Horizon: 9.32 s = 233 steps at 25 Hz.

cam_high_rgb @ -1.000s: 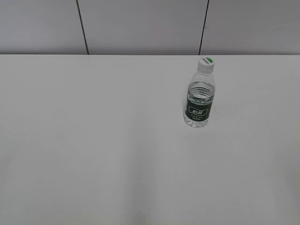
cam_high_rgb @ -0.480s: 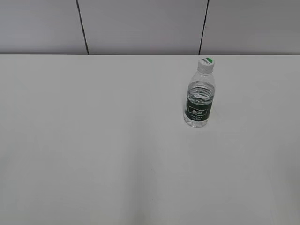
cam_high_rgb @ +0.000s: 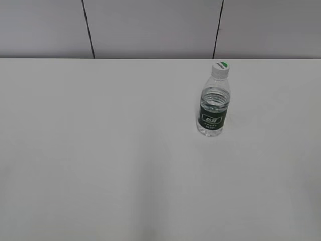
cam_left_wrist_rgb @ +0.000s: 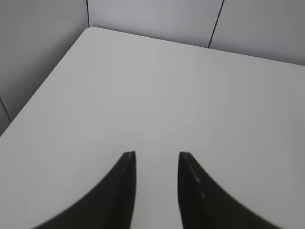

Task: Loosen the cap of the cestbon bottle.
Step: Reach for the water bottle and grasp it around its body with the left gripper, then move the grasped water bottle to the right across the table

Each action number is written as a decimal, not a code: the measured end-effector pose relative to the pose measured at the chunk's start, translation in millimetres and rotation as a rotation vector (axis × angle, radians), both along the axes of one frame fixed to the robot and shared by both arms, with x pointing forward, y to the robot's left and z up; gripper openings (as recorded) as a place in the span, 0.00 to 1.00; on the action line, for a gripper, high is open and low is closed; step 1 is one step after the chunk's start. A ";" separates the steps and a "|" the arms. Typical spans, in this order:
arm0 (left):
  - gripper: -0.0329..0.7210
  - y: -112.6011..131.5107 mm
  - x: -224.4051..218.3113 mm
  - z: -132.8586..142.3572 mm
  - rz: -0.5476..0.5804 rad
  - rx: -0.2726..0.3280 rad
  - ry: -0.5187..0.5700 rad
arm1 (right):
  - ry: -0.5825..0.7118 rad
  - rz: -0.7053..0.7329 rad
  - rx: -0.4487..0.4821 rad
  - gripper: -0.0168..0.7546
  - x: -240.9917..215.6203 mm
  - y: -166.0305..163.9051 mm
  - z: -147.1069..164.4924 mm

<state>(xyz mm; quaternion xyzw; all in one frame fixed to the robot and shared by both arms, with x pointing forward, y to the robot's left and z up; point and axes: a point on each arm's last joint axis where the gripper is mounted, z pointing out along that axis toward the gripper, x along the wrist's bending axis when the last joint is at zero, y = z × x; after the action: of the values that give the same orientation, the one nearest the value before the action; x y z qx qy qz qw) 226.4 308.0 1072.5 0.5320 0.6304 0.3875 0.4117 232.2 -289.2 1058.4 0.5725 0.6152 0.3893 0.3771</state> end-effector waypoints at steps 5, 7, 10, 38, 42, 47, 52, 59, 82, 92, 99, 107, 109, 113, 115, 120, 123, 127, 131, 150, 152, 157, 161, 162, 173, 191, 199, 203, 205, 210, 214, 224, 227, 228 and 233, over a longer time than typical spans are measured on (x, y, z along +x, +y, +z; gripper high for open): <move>0.36 0.0 0.0 0.0 0.000 0.000 0.000 | 0.000 0.000 0.000 0.58 0.0 0.0 0.0; 0.36 0.0 0.0 0.0 0.000 0.000 0.000 | 0.000 0.000 0.000 0.58 0.0 0.0 0.0; 0.39 -0.7 0.9 0.2 -0.006 -0.007 0.002 | 0.000 0.000 0.000 0.58 0.0 0.0 0.0; 0.69 -23.8 136.2 37.3 -0.216 0.025 -0.088 | 0.000 0.000 0.000 0.58 0.0 0.0 0.0; 0.69 -34.5 159.5 26.1 -0.281 0.057 -0.028 | 0.000 0.000 0.000 0.58 0.0 0.0 0.0; 0.69 -55.0 189.2 5.3 -0.398 0.145 0.049 | -0.001 0.000 0.000 0.58 0.0 0.0 0.1; 0.69 -76.6 209.7 -6.1 -0.479 0.190 0.013 | -0.001 -0.001 -0.001 0.58 0.0 -0.1 0.1; 0.69 -99.7 235.7 -25.6 -0.532 0.232 -0.036 | -0.001 -0.001 -0.001 0.58 0.0 -0.1 0.1; 0.65 -163.2 286.4 -125.6 -0.936 0.203 -0.177 | -0.003 -0.001 -0.001 0.58 0.1 -0.1 0.2; 0.65 -204.8 330.4 -152.2 -1.193 0.146 -0.154 | -0.003 -0.001 -0.001 0.58 0.1 -0.1 0.2; 0.65 -229.2 358.8 -179.3 -1.367 0.104 -0.126 | -0.003 -0.001 -0.001 0.58 0.1 -0.1 0.2; 0.65 -243.3 377.1 -195.9 -1.497 0.003 -0.138 | -0.003 -0.001 -0.001 0.58 0.1 -0.1 0.2; 0.65 -243.4 377.6 -198.7 -1.493 -0.001 -0.129 | -0.003 -0.001 -0.001 0.58 0.1 -0.1 0.2; 0.65 -243.4 378.7 -198.4 -1.486 0.001 -0.128 | -0.003 -0.001 -0.001 0.58 0.1 -0.1 0.2; 0.65 -243.7 379.5 -197.6 -1.485 0.001 -0.131 | -0.003 -0.001 -0.001 0.58 0.1 -0.1 0.2; 0.65 -244.9 380.5 -197.6 -1.465 -0.016 -0.134 | -0.003 -0.001 -0.001 0.58 0.1 -0.1 0.2; 0.70 -247.0 380.5 -201.7 -1.449 -0.039 -0.128 | -0.003 -0.001 -0.001 0.58 0.1 -0.1 0.2; 0.90 -248.1 381.3 -210.5 -1.435 -0.070 -0.118 | -0.003 -0.001 -0.001 0.58 0.1 -0.1 0.2; 0.95 -250.9 386.3 -210.0 -1.421 -0.093 -0.143 | -0.003 -0.001 -0.001 0.58 0.1 -0.1 0.2; 0.95 -304.2 396.3 -234.4 -1.493 -0.205 -0.189 | -0.003 -0.001 -0.001 0.58 0.1 -0.1 0.2; 0.95 -309.2 397.4 -235.6 -1.496 -0.211 -0.188 | -0.003 -0.001 -0.001 0.58 0.1 -0.1 0.2; 0.95 -326.4 399.4 -238.6 -1.505 -0.196 -0.193 | -0.003 -0.001 -0.001 0.58 0.1 -0.1 0.2; 0.95 -335.9 399.7 -242.8 -1.497 -0.182 -0.180 | -0.003 -0.001 -0.001 0.58 0.1 -0.1 0.2; 0.95 -337.1 399.3 -243.7 -1.494 -0.174 -0.174 | -0.003 -0.001 -0.001 0.58 0.1 -0.1 0.2; 0.87 -337.4 400.8 -250.9 -1.459 -0.171 -0.146 | -0.003 -0.001 -0.001 0.58 0.1 -0.1 0.2; 0.74 -338.9 389.2 -249.2 -1.603 -0.157 -0.176 | -0.003 -0.001 -0.001 0.58 0.1 -0.1 0.2; 0.74 -338.9 377.8 -248.4 -1.732 -0.159 -0.196 | -0.003 -0.001 -0.001 0.58 0.1 -0.1 0.2; 0.74 -342.8 372.0 -249.3 -1.768 -0.150 -0.193 | -0.003 -0.001 -0.001 0.58 0.1 -0.1 0.2; 0.74 -345.7 368.5 -249.5 -1.785 -0.148 -0.192 | -0.003 -0.001 -0.001 0.58 0.1 -0.1 0.2; 0.74 -347.8 366.3 -249.6 -1.793 -0.146 -0.192 | -0.003 -0.001 -0.001 0.58 0.1 -0.1 0.2; 0.74 -348.0 365.9 -249.7 -1.802 -0.128 -0.211 | -0.004 0.009 0.010 0.58 0.1 0.8 0.4; 0.74 -348.7 365.7 -250.6 -1.803 -0.108 -0.216 | 0.214 0.179 0.020 0.58 52.4 9.7 28.0; 0.74 -348.7 365.6 -250.6 -1.803 -0.108 -0.216 | 0.268 0.331 0.001 0.58 76.2 20.0 42.9; 0.74 -348.7 365.6 -250.6 -1.803 -0.108 -0.216 | 0.278 0.363 0.013 0.58 84.1 23.4 49.4; 0.74 -348.7 365.6 -250.6 -1.804 -0.108 -0.217 | 0.390 0.450 0.117 0.58 138.7 40.2 71.5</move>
<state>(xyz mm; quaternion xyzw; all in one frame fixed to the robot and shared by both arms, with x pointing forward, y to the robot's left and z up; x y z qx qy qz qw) 592.0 -40.7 821.9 0.7641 -0.0499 -0.0636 0.6400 370.9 -249.0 1129.9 0.5064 0.7639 0.3807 0.1224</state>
